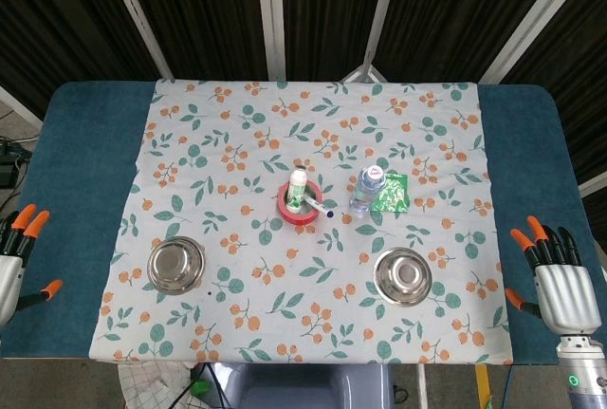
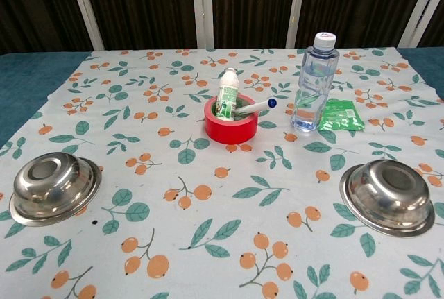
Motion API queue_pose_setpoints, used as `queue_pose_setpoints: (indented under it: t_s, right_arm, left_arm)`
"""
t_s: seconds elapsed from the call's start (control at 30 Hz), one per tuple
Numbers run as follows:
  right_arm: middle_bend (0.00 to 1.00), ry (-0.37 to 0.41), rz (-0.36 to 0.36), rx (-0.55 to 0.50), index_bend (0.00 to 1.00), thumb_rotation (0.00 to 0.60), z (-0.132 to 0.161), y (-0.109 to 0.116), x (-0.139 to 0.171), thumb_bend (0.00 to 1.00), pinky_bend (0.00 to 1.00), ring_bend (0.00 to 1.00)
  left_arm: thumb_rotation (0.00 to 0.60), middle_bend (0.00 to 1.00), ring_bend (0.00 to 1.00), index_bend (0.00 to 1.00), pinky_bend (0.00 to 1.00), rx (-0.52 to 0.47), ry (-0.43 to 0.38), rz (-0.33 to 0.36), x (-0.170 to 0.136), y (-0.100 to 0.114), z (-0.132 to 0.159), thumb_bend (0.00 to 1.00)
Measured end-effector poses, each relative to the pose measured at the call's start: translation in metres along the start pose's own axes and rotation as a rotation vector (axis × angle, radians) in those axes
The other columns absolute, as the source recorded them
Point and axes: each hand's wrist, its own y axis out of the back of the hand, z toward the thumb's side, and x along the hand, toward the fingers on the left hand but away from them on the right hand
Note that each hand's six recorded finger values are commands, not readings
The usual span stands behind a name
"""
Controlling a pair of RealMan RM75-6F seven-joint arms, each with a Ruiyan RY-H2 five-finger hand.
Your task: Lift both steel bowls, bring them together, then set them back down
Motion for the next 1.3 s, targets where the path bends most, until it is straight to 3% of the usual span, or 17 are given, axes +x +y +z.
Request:
queue_pose_setpoints:
  t_s: [0.3, 0.77, 1.3]
  right_arm:
    - [0.04, 0.01, 0.015, 0.006, 0.2, 0.6, 0.002, -0.003, 0.0, 0.17, 0.04, 0.1]
    - [0.04, 0.028, 0.048, -0.016, 0.2, 0.6, 0.005, -0.005, 0.002, 0.17, 0.04, 0.1]
    - [0.04, 0.082, 0.129, 0.004, 0.2, 0.6, 0.025, -0.025, 0.011, 0.17, 0.04, 0.1]
  left_arm:
    - [0.6, 0.0, 0.0, 0.06, 0.09, 0.01, -0.037, -0.006, -0.001, -0.003, 0.009, 0.04]
    - [0.6, 0.0, 0.0, 0.06, 0.09, -0.008, -0.031, -0.001, -0.005, 0.001, 0.006, 0.04]
    - [0.6, 0.0, 0.0, 0.06, 0.09, -0.008, -0.046, -0.123, 0.008, -0.025, 0.014, 0.0]
